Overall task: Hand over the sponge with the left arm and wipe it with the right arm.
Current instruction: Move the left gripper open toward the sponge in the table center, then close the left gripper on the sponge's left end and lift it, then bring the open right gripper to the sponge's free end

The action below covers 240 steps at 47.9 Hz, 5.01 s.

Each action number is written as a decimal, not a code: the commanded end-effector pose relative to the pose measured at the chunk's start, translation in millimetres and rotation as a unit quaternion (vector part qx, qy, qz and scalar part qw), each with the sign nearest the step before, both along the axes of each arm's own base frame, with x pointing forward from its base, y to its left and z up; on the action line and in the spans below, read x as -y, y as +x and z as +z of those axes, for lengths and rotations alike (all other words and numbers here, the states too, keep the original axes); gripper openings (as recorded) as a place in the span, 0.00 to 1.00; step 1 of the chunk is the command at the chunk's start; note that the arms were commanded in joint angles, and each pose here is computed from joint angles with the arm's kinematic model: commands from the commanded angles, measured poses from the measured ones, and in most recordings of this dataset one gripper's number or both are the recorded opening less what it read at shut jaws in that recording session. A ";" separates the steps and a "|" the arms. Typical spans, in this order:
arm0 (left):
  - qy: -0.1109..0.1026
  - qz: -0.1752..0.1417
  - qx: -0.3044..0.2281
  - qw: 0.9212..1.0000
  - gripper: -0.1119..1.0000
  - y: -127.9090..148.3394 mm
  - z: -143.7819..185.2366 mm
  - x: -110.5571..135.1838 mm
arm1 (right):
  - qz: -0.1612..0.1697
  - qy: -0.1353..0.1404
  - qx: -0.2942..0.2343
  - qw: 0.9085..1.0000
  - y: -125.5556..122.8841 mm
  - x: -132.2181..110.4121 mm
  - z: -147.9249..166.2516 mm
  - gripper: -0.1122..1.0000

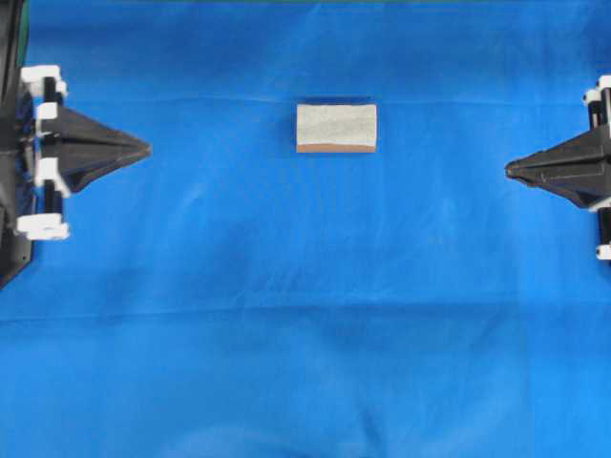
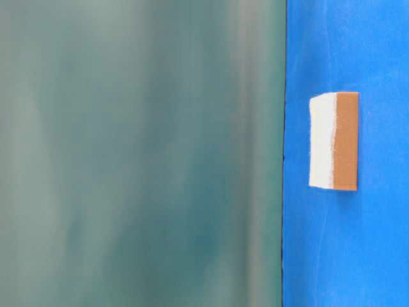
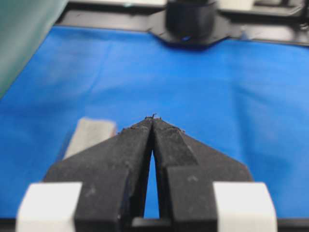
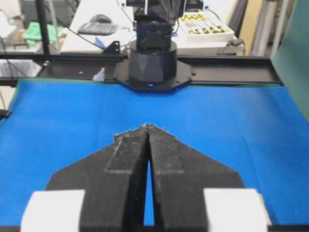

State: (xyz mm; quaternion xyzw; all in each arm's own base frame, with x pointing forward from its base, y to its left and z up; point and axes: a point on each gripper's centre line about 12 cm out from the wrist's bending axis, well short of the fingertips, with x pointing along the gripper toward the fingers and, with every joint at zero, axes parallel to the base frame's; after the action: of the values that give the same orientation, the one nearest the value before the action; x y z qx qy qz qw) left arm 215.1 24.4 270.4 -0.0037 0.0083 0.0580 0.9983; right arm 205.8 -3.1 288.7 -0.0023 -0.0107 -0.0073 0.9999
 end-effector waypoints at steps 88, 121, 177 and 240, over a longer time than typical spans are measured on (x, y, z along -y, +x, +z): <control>0.078 0.043 -0.318 0.944 0.50 193.6 -169.7 -102.4 | -0.006 0.003 -0.018 1.000 9.0 2.5 -2.7 0.10; 0.025 0.011 -0.274 0.961 0.32 173.0 -56.6 -46.0 | -0.011 0.004 -0.021 1.000 10.1 4.9 -4.4 0.10; 0.000 -0.052 -0.261 0.964 0.32 159.7 -37.8 16.5 | -0.011 0.044 -0.077 0.996 76.1 5.7 -6.8 0.55; 0.002 -0.049 -0.267 0.963 0.32 159.0 -40.5 13.7 | -0.031 0.084 -0.258 0.962 183.3 12.0 -69.9 0.77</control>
State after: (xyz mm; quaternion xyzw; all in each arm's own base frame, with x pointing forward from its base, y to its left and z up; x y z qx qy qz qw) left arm 372.2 11.2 219.9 0.0130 0.2882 0.0085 0.9574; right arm 384.9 -14.3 207.8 0.0772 0.2638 -0.0380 0.9607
